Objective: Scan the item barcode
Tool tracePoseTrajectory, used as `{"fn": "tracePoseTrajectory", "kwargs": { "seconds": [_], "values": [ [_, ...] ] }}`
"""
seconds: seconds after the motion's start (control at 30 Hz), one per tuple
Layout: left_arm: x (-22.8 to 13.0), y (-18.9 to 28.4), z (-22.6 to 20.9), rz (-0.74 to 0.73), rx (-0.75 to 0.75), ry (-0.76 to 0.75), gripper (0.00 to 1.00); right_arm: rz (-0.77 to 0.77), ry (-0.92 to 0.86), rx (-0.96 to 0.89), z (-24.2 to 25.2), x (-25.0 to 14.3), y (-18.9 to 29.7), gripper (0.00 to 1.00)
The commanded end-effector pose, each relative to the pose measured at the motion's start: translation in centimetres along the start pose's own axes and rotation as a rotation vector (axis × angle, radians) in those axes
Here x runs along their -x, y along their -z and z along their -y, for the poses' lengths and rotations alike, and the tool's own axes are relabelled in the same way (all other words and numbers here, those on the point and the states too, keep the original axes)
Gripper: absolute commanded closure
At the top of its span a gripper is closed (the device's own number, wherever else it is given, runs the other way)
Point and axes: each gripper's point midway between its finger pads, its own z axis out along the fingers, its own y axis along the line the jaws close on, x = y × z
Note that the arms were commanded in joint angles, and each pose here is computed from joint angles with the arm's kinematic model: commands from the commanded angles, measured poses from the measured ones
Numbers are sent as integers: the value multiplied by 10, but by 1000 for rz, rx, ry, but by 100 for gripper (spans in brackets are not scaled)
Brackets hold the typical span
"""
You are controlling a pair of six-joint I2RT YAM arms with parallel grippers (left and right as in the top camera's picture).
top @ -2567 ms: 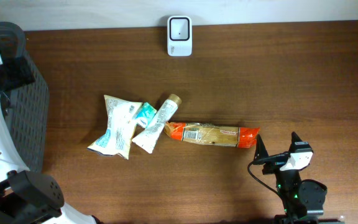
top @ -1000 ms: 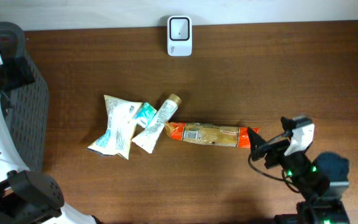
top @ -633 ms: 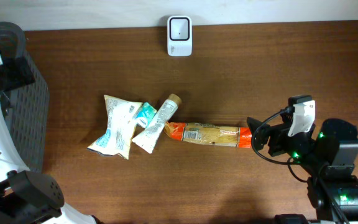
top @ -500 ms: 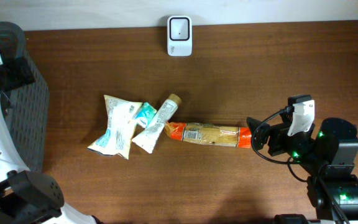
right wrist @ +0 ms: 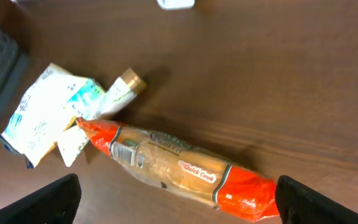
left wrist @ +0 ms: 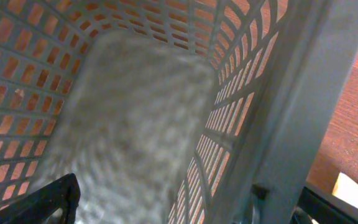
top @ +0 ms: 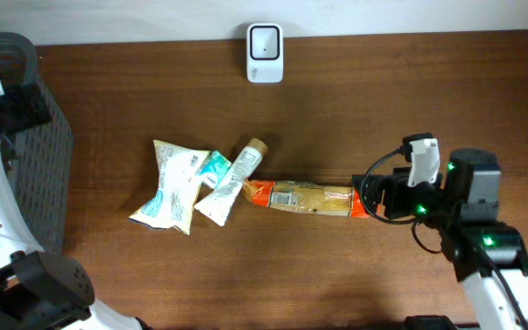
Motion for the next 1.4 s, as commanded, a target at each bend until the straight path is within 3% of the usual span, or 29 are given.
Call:
{"fn": "tracePoseTrajectory", "kwargs": {
  "seconds": [0.0,1.37],
  "values": [
    [-1,-3,-2,-6,-4,15,1,-31,-14,28,0,-1,-7,1],
    [-1,-3,-2,-6,-4,15,1,-67,-34,25,1,-9,-9,1]
  ]
}}
